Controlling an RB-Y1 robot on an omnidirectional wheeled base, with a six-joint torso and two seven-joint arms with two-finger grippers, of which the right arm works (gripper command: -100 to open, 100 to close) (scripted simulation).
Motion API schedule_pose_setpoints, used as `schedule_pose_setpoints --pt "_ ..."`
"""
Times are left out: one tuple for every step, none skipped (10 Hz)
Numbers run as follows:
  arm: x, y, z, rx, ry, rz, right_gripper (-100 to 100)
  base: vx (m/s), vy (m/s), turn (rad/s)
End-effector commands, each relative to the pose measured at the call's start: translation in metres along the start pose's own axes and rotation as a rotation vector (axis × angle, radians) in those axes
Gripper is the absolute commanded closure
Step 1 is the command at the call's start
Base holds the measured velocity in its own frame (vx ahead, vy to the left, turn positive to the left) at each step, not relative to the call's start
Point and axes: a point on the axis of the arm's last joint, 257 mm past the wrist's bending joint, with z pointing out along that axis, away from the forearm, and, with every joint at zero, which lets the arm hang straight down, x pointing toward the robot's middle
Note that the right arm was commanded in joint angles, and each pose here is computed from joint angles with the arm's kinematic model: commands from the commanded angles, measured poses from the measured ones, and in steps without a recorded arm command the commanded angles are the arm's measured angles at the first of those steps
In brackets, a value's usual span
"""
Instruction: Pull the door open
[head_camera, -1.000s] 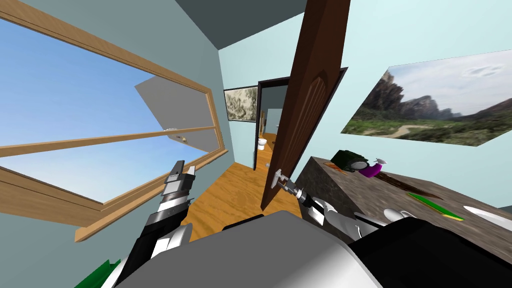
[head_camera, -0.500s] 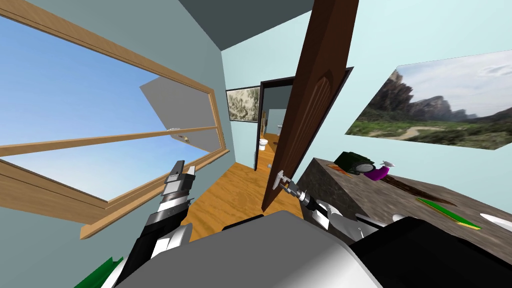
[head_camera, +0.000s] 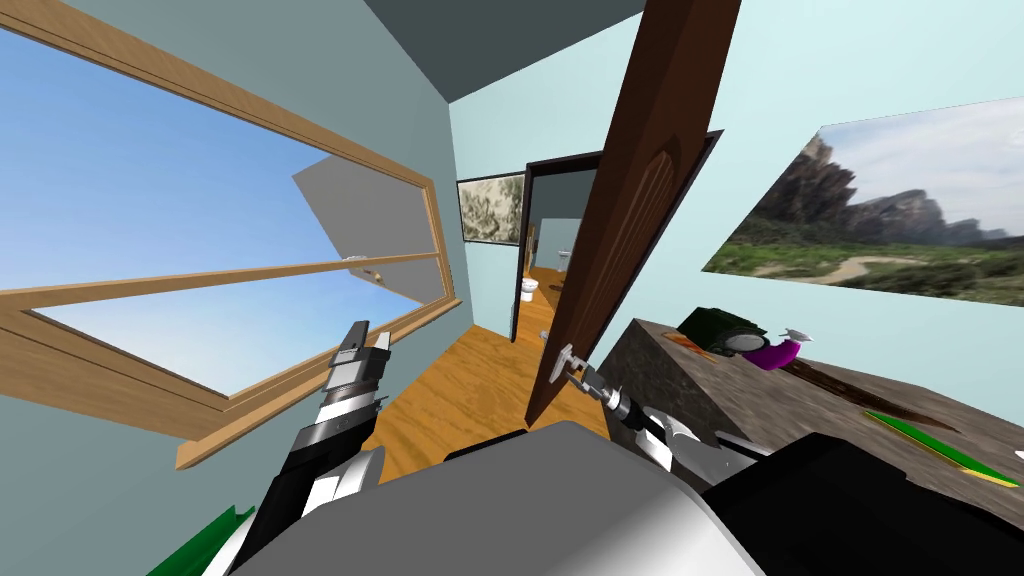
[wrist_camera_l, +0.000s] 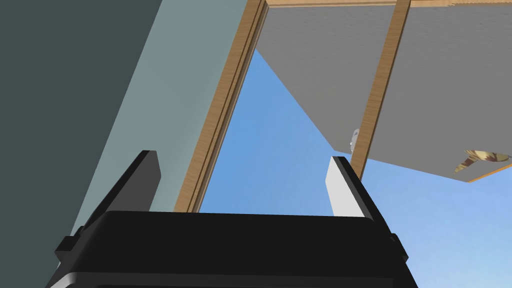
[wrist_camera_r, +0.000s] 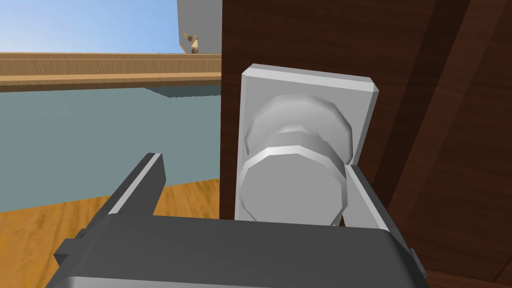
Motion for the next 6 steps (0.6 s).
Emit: schedule_pose_setpoints --pt "-0.004 -0.009 -0.0093 0.016 -0.002 0.019 100 0.027 0.005 0.023" --pt "-0.004 -0.009 -0.0156 0.017 -0.005 0.022 100 0.020 0.002 0.041" --pt "-0.003 -0.010 -0.0222 0.018 -0.007 0.024 100 0.013 -0.001 0.034" --pt "-0.003 -0.010 -0.0287 0.020 -0.010 0.027 100 0.014 -0.008 0.035" --pt "-0.003 -0.010 -0.0353 0.021 -0.012 0.029 100 0.012 -0.011 0.034" --pt "-0.002 -0.011 -0.0418 0.023 -0.015 0.031 100 0.008 -0.015 0.022"
